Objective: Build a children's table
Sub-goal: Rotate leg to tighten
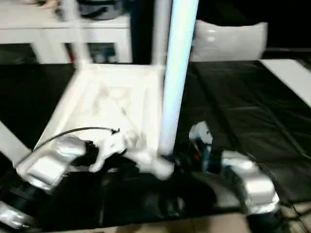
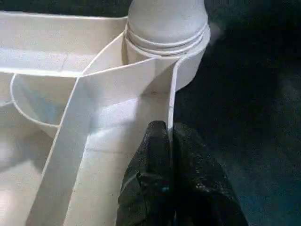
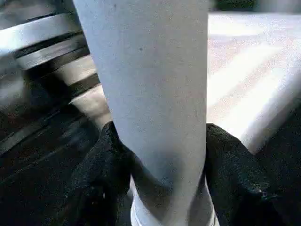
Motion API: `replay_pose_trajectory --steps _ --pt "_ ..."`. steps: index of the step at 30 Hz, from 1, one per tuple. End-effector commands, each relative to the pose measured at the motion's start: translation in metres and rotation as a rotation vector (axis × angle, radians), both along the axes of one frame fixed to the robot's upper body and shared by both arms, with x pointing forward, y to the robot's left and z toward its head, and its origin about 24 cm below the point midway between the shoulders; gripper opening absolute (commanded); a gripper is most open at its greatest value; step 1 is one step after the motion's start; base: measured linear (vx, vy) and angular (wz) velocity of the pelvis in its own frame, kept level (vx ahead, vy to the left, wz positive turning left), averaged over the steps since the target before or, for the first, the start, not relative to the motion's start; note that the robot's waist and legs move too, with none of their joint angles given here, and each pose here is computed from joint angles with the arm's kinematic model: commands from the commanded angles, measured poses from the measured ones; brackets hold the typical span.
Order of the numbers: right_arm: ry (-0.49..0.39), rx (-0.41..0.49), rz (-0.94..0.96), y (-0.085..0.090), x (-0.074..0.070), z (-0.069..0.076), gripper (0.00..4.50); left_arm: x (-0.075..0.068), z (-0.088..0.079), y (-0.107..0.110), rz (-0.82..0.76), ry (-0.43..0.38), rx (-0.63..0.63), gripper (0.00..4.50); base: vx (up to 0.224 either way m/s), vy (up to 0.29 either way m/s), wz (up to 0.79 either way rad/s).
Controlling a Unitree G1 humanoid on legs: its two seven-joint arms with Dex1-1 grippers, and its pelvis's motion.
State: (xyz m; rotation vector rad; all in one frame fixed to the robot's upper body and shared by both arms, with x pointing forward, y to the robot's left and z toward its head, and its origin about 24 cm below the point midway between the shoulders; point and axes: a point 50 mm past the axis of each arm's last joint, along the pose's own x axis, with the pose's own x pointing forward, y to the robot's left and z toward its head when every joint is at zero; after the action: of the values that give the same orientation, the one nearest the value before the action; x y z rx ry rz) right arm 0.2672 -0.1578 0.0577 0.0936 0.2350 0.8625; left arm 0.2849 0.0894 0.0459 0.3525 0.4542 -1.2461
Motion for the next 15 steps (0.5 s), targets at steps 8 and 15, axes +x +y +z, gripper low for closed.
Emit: replay_pose_trajectory --steps 8,15 --pt "0.093 -0.066 -0.360 0.018 0.025 -0.014 1.95 0.026 0.022 -0.057 0.140 -0.140 -0.092 0.00 0.000 0.000 0.00" --pt "0.016 0.010 -0.287 0.012 0.017 -0.005 2.74 0.026 0.021 -0.042 0.075 -0.166 -0.051 0.00 0.000 0.000 0.00"
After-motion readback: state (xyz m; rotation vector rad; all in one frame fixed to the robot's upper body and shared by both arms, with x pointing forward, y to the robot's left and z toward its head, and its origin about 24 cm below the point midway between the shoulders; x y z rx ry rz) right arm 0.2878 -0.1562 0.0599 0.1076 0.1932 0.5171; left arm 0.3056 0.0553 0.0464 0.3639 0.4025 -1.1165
